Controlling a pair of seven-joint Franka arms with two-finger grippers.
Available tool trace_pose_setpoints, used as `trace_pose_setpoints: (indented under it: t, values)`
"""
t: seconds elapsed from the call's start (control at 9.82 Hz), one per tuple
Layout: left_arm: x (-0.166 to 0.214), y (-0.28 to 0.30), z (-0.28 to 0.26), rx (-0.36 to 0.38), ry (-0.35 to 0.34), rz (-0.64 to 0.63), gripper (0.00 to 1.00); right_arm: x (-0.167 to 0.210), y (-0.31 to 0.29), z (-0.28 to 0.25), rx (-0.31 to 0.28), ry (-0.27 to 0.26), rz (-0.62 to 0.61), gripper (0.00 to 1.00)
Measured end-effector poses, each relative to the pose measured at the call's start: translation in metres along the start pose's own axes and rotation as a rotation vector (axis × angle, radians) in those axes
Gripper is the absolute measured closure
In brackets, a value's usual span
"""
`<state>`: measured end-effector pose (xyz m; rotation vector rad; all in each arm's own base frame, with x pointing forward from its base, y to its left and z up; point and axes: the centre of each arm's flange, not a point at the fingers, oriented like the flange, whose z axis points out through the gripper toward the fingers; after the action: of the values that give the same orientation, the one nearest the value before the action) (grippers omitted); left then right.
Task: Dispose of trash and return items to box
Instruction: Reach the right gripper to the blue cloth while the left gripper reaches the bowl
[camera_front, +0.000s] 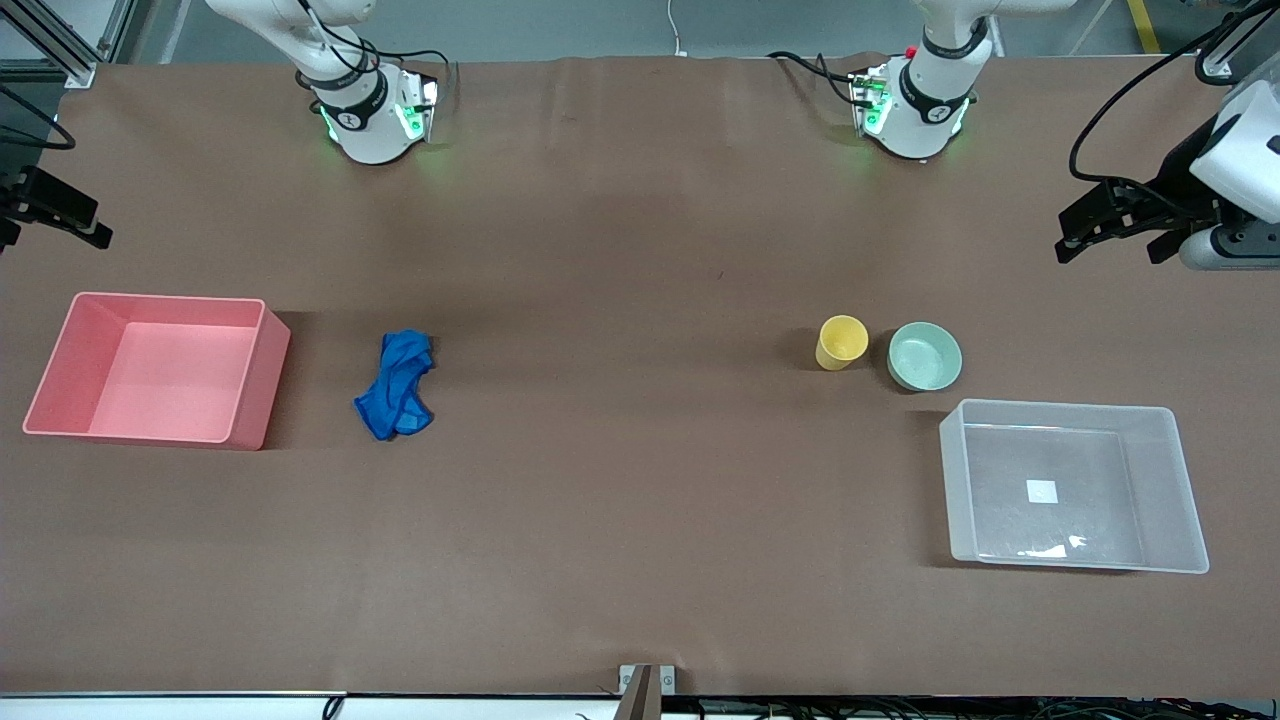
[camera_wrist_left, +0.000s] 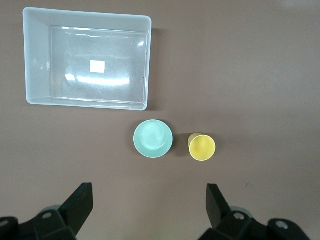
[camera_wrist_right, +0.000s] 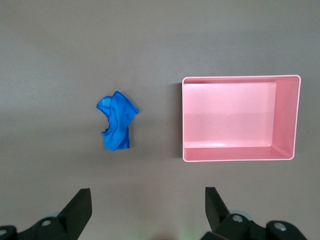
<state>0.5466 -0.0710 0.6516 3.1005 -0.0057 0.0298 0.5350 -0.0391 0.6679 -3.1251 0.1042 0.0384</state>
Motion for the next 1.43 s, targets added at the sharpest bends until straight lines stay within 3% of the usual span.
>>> trace_pose_setpoints:
  t: [0.61,0.92,1.12,1.43]
  values:
    - [0.001,-0.011,0.006,0.002,-0.015,0.007,0.01,0.0,0.0,0.0,0.0,-0.003,0.0,0.0]
    - [-0.002,-0.018,0.047,0.005,-0.045,0.048,0.02,0.004,-0.006,0.01,0.0,-0.019,-0.011,0.0]
    - [-0.01,-0.027,0.106,0.018,-0.05,0.074,0.02,0.034,-0.042,0.075,-0.003,-0.037,-0.033,0.0]
    - [-0.034,-0.049,0.223,0.022,-0.018,0.044,0.01,0.061,-0.092,0.257,-0.027,-0.055,-0.078,0.0]
